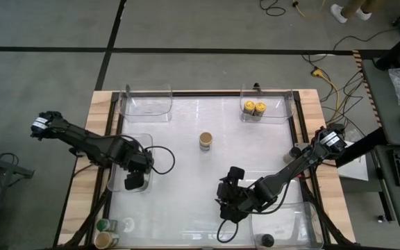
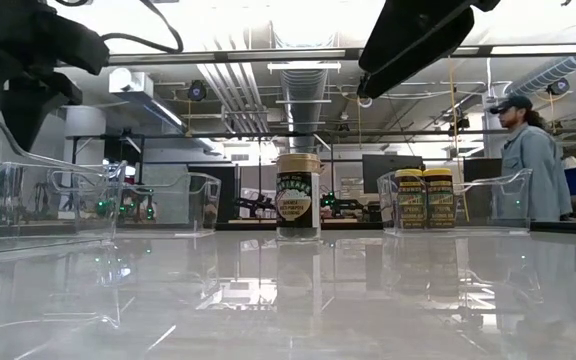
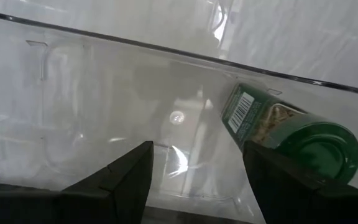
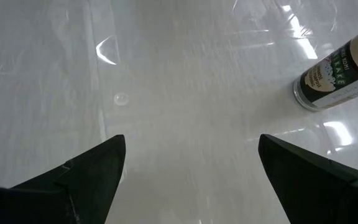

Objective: Sort spices by type
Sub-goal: Put the top green seasoning bottle into the middle transparent bin, then put the green seasoning bottle into the middle transparent bin

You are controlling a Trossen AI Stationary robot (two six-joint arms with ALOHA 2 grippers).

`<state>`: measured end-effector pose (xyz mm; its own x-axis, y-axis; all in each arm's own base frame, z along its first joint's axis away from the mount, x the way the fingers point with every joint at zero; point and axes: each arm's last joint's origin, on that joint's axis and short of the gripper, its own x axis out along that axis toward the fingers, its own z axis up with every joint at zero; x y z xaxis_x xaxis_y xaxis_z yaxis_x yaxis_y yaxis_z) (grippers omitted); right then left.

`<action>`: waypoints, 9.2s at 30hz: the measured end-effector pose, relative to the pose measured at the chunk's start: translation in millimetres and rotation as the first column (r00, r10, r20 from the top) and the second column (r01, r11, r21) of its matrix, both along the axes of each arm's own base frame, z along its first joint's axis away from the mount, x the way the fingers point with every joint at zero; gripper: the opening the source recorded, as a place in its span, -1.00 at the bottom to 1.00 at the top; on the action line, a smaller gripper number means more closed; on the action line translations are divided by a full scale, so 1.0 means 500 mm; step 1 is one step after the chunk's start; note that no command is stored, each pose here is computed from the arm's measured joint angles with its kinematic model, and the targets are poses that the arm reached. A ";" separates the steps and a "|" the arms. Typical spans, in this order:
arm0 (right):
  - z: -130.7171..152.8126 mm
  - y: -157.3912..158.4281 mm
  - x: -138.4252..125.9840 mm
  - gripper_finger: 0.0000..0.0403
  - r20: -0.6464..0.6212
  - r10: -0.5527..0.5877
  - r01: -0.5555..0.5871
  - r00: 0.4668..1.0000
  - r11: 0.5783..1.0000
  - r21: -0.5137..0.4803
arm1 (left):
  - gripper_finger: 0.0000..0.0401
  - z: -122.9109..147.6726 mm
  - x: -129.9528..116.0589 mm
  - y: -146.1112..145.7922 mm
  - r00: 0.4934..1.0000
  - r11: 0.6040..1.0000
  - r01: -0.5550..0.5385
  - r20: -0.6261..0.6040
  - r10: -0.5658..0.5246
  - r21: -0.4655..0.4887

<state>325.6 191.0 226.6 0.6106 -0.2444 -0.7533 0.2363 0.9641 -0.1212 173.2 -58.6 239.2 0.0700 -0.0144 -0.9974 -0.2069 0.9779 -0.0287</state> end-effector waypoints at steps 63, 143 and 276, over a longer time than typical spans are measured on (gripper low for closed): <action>-0.001 0.015 -0.009 0.78 0.007 0.002 -0.002 1.000 1.000 0.016 | 0.16 0.269 -0.084 -0.107 0.939 0.975 0.072 0.344 0.004 -0.208; 0.022 -0.039 0.075 0.78 -0.003 0.534 -0.520 0.845 0.822 -0.232 | 0.48 0.059 0.000 -0.331 0.669 0.827 -0.562 -0.577 0.468 0.018; 0.018 -0.051 0.079 0.78 -0.006 0.526 -0.512 0.850 0.826 -0.236 | -0.03 0.016 0.042 -0.298 0.862 0.935 -0.314 -0.462 0.208 -0.165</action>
<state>365.4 165.5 235.6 0.7345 -0.0342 -0.6777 -0.2786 0.8955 -0.3471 194.1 -207.6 247.3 -0.3319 -0.2862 -0.8989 -0.4972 0.8628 -0.0911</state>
